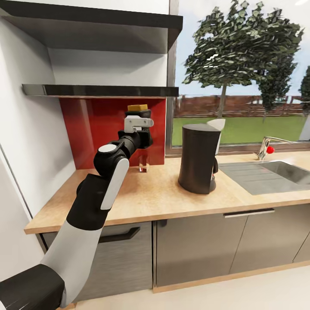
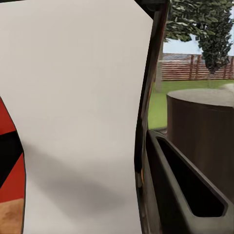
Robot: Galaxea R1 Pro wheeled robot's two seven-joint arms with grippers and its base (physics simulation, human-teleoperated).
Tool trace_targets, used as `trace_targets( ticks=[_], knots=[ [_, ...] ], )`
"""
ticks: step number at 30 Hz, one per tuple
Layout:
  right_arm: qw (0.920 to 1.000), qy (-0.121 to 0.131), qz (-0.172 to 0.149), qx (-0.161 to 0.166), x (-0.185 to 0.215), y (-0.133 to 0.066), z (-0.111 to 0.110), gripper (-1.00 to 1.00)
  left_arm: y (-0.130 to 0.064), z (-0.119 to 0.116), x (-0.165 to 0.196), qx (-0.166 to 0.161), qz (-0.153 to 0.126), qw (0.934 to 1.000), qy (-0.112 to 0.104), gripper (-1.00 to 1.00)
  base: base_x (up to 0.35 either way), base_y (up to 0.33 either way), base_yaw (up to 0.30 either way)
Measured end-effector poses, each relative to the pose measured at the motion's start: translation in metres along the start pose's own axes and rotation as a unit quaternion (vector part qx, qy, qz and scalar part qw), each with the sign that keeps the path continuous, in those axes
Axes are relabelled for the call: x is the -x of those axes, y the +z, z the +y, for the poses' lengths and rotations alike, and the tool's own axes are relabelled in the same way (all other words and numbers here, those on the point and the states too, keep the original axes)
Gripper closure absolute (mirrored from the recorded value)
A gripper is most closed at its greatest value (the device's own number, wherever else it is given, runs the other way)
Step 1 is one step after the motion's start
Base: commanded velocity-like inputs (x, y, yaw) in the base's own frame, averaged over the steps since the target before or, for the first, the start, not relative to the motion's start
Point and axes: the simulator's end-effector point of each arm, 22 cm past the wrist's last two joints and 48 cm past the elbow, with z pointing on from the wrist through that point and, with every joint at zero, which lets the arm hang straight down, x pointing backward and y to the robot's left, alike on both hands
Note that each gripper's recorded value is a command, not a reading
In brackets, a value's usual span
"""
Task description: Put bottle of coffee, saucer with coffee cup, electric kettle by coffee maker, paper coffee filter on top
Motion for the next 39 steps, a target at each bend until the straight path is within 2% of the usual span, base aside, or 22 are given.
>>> trace_targets(
  ticks=[10, 12, 17, 24, 39],
  knots=[
    [1.0000, 0.000, 0.000, 0.000, -0.004, 0.015, -0.003, -1.00, -0.003, 0.000, -0.016, 0.000, 0.000, 1.0000, 0.000, 1.00, 0.000, 0.000, 0.000],
    [1.0000, 0.000, 0.000, 0.000, -0.005, 0.018, -0.003, -1.00, -0.004, 0.000, -0.031, 0.000, 0.009, 1.0000, -0.004, 1.00, 0.000, 0.000, 0.000],
    [1.0000, 0.000, 0.000, 0.000, -0.008, 0.026, -0.005, -1.00, -0.006, 0.001, -0.039, 0.001, 0.003, 1.0000, -0.007, 1.00, 0.000, 0.000, 0.000],
    [1.0000, 0.001, -0.001, -0.001, -0.008, 0.025, -0.006, -1.00, -0.006, 0.001, -0.040, 0.001, 0.003, 1.0000, -0.007, 1.00, 0.000, -0.012, 0.000],
    [1.0000, 0.004, -0.004, 0.000, -0.004, 0.027, -0.003, -1.00, -0.005, 0.001, -0.041, 0.001, 0.004, 1.0000, -0.007, 1.00, 0.000, -0.222, 0.000]
  ],
)
